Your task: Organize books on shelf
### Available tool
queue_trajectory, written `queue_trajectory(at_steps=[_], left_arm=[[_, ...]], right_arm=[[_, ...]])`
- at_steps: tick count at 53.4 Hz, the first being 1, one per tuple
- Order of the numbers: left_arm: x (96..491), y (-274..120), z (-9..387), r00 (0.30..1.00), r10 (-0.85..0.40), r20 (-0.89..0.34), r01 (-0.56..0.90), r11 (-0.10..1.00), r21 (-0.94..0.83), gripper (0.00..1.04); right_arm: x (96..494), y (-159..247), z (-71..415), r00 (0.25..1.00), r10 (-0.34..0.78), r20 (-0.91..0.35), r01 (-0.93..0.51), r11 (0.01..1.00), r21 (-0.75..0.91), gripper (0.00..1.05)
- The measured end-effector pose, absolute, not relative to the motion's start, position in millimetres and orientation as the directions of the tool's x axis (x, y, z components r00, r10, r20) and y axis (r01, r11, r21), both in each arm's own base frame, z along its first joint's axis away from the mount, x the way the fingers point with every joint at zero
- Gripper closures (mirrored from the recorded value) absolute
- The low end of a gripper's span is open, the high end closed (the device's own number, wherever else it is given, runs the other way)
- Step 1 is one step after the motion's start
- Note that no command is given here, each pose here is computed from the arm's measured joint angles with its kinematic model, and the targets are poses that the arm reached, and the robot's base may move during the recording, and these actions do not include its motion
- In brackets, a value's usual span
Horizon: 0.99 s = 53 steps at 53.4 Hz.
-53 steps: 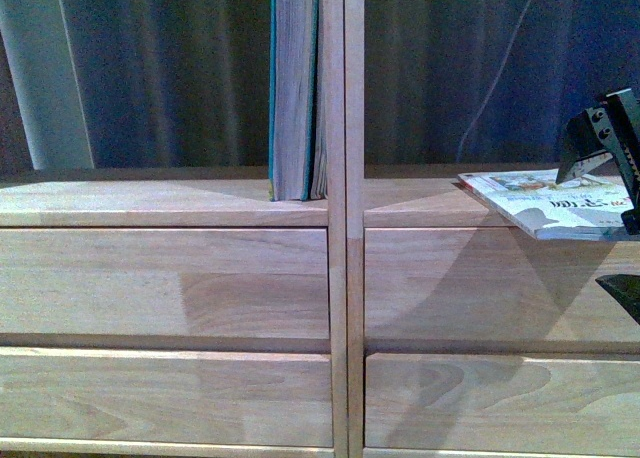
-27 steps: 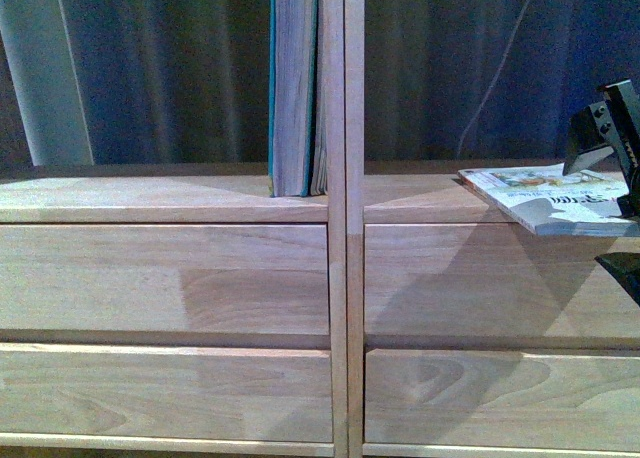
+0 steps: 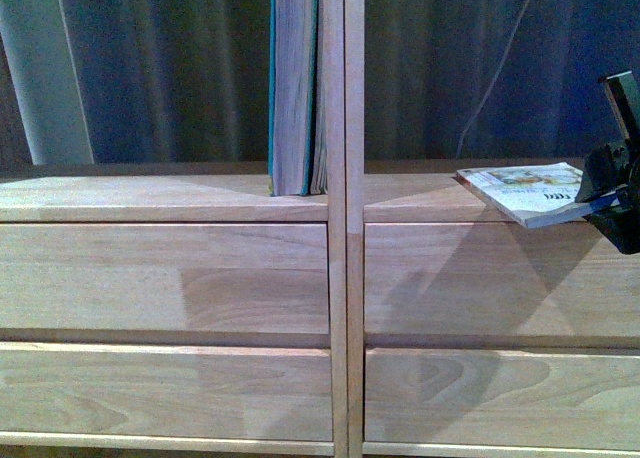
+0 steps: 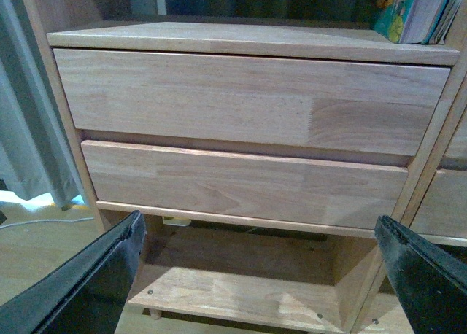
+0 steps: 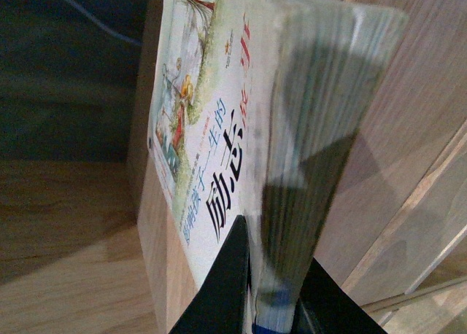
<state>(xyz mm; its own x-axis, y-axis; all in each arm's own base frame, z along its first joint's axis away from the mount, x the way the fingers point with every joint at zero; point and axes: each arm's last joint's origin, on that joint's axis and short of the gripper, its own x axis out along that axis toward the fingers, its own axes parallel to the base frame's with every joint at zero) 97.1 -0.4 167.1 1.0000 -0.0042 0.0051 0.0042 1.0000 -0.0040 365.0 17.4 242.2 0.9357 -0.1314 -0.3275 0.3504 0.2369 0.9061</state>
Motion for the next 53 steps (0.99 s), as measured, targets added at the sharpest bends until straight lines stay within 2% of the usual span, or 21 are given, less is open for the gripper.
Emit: queue_trajectory(at_steps=[24, 53], left_arm=[[97.1, -0.4, 167.1, 1.0, -0.005, 0.005, 0.005, 1.0, -0.004, 0.07], [97.1, -0.4, 167.1, 1.0, -0.005, 0.005, 0.005, 1.0, -0.004, 0.07]], right_arm=[[349.4, 7.4, 257.5, 0.947, -0.136, -0.29, 0.317, 0.271, 0.909, 0.97], [261.6, -33.5, 353.6, 0.994, -0.079, -0.071, 0.1, 0.471, 0.877, 0.97]])
